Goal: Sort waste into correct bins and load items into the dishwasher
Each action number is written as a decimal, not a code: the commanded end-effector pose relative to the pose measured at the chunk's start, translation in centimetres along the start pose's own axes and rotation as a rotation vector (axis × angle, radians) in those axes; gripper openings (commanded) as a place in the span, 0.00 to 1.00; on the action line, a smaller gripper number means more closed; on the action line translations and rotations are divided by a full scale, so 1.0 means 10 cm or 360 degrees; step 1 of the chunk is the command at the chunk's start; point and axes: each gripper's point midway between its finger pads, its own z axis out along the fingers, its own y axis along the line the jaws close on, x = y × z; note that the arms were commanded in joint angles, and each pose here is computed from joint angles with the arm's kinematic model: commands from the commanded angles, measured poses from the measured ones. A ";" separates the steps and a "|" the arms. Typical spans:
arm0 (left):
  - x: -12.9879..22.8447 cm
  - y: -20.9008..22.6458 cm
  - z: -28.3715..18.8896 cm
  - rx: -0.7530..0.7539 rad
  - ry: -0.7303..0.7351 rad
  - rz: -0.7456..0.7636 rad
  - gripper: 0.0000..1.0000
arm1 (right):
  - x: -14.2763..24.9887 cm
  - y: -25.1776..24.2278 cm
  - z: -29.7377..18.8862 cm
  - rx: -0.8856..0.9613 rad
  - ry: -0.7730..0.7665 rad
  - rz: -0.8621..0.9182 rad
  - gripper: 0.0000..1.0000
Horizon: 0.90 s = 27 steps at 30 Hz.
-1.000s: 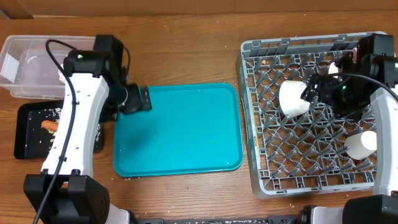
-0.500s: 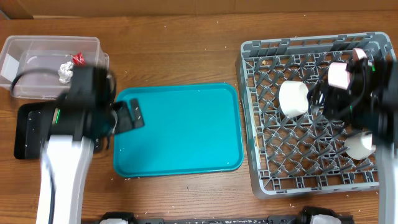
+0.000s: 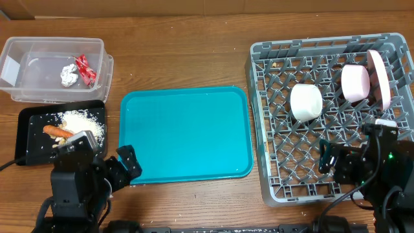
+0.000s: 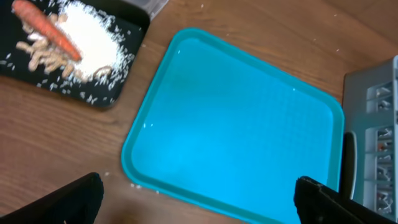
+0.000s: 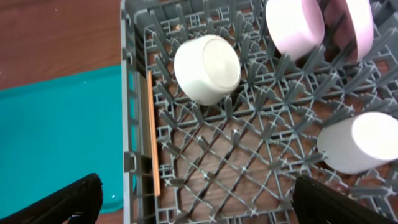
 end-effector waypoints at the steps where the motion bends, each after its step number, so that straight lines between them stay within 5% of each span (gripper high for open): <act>1: 0.04 0.06 0.02 -0.0041 0.0015 -0.0037 1.00 | 0.02 -0.01 0.02 0.0012 0.0011 -0.0014 1.00; 19: 0.03 0.06 0.02 -0.0042 0.0014 -0.0037 1.00 | -0.02 -0.02 0.02 0.0024 -0.0022 -0.0021 1.00; 27: 0.03 0.06 0.02 -0.0042 0.0014 -0.0037 1.00 | -0.42 0.20 -0.04 -0.0105 -0.0472 -0.0281 1.00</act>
